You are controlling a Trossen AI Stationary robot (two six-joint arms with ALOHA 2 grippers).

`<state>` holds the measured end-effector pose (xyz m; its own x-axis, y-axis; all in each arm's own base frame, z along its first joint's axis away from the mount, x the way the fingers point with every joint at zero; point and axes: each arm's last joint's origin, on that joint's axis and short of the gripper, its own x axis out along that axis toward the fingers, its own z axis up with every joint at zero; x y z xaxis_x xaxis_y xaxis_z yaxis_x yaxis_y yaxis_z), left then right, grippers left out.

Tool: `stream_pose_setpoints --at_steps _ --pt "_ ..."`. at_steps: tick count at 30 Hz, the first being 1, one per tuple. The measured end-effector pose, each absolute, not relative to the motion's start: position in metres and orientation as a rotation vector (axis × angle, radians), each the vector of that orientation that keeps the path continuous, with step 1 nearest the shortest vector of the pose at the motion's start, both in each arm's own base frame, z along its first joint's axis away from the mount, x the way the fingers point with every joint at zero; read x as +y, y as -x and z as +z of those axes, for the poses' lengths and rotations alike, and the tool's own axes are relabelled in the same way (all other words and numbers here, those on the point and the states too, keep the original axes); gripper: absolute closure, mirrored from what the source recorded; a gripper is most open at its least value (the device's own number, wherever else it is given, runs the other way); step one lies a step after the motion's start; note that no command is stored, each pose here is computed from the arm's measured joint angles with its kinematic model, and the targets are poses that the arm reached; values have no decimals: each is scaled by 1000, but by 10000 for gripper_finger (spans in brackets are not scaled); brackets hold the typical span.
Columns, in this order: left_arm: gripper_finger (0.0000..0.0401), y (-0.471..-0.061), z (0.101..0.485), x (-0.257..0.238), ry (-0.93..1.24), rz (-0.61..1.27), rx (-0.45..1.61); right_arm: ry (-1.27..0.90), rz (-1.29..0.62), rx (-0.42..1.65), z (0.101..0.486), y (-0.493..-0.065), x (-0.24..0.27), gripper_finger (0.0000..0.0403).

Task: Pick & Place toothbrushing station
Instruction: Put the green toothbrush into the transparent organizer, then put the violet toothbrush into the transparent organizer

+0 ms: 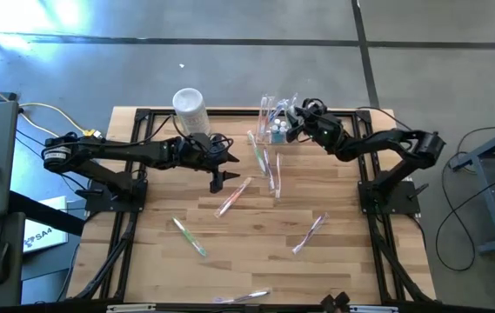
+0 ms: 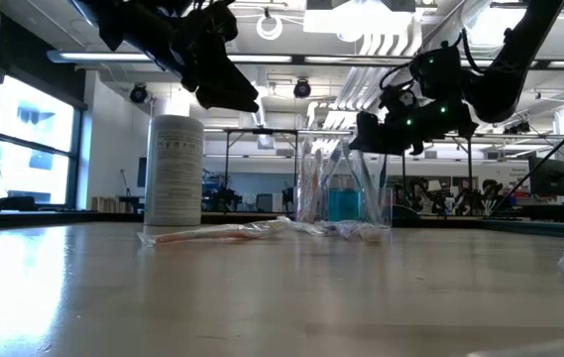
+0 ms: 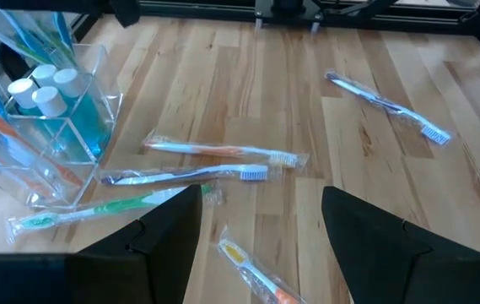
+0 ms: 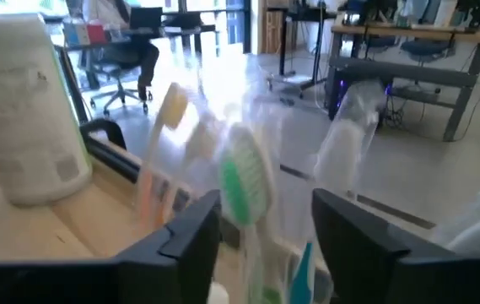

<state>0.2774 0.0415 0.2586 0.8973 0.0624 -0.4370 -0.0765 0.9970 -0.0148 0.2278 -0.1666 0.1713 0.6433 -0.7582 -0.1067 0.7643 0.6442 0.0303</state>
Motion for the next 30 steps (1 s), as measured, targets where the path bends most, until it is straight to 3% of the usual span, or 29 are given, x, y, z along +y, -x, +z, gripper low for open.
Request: stream_pose_setpoints --at_steps 5,11,17,24,30 --pt "162 -277 257 41 34 71 468 -16 -834 10 199 -225 -153 178" --pt "162 -275 254 41 39 71 504 33 -763 -21 233 -216 -125 169" --pt "162 -272 249 41 51 68 565 -35 -413 182 244 -194 -82 169" --pt "162 -272 248 39 68 15 569 -285 100 364 244 -165 -32 172" --pt "162 -272 248 39 70 8 568 -338 299 564 228 -167 9 184"
